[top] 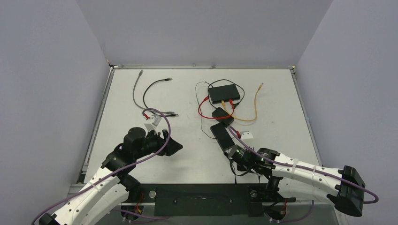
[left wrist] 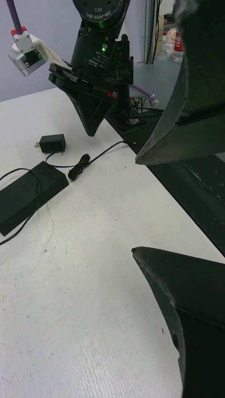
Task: Insert the plug into the switch port
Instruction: Place the power at the center of the board.
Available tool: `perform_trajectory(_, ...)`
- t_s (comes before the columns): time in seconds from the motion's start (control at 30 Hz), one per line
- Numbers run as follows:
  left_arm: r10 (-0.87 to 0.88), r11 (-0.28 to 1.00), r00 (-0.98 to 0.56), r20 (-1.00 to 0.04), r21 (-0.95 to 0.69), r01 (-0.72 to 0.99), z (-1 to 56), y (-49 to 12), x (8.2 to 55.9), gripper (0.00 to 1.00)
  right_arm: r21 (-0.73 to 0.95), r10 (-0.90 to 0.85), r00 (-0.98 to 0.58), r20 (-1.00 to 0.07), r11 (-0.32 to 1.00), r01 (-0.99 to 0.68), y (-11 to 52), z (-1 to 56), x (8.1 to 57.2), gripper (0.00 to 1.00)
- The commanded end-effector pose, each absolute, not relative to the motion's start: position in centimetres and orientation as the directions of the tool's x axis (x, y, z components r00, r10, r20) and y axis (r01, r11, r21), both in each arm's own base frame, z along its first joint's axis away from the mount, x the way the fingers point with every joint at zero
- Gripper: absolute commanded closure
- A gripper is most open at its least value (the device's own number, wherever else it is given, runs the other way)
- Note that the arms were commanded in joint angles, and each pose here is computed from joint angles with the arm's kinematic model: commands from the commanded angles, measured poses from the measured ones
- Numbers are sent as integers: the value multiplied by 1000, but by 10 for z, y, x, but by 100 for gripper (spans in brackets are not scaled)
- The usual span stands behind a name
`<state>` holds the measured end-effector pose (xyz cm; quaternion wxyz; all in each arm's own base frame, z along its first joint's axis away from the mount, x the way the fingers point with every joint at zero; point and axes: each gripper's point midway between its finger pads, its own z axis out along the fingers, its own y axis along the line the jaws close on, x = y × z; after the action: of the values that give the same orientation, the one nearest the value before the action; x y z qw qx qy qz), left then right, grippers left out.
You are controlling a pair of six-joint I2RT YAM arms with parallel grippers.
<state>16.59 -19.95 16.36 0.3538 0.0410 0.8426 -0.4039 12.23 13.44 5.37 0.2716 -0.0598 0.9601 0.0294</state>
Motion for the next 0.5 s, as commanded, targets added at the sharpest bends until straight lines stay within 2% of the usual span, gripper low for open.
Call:
perform_trajectory(0.0,-228,655,-706,-670,-642,398,187,-201,172,38,7,-104,-871,-480,993,-122,130,42,108,100)
perform_trajectory(0.3,-224,657,-710,-668,-641,396,186,-202,173,38,4,-185,-901,-393,979,-203,148,12,86,100)
perform_trajectory(0.47,-225,660,-711,-666,-641,392,185,-201,173,38,40,-227,-896,-381,964,-262,175,7,83,100)
